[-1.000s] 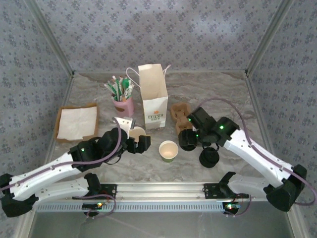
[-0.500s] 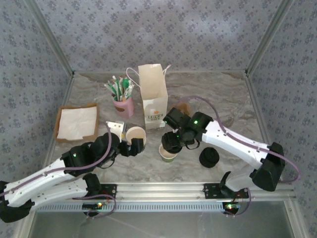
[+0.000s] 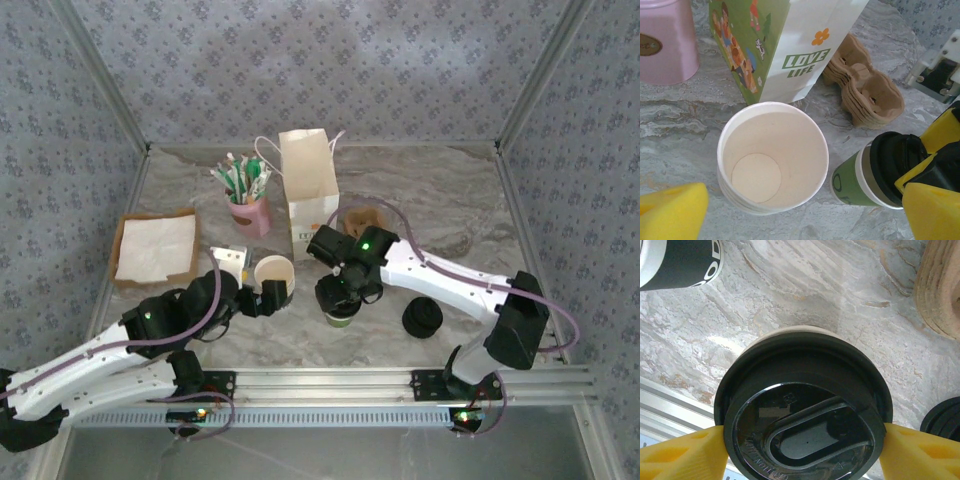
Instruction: Pack the takeout coffee
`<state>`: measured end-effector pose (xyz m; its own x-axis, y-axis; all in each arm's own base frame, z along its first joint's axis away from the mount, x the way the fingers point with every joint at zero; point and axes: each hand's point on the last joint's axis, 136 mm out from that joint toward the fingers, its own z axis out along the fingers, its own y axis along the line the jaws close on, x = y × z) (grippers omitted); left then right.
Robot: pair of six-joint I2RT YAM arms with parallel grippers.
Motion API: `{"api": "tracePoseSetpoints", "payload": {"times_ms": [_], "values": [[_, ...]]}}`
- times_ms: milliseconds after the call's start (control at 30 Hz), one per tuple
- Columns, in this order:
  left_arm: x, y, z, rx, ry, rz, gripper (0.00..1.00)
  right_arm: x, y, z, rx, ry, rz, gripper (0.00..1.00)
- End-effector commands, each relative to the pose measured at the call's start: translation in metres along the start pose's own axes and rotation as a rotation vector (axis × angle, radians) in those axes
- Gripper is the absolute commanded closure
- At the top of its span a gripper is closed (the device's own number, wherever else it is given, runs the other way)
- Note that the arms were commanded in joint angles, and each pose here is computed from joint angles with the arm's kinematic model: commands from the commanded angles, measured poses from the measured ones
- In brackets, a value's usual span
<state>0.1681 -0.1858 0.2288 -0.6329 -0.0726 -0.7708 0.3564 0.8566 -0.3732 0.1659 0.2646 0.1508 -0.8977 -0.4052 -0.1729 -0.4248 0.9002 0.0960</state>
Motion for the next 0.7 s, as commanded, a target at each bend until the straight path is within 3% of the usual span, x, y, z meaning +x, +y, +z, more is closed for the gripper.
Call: {"api": "tracePoseSetpoints", "payload": {"times_ms": [0, 667], "values": [[-0.0014, 0.0055, -0.0022, -0.012, -0.016, -0.014, 0.01, 0.0014, -0.001, -0.0024, 0.038, 0.018, -0.028, 0.22], [0.0006, 0.0074, -0.0037, -0.002, -0.02, -0.021, 0.0, 0.0023, -0.0028, -0.0013, 0.113, 0.039, -0.052, 0.22]]}}
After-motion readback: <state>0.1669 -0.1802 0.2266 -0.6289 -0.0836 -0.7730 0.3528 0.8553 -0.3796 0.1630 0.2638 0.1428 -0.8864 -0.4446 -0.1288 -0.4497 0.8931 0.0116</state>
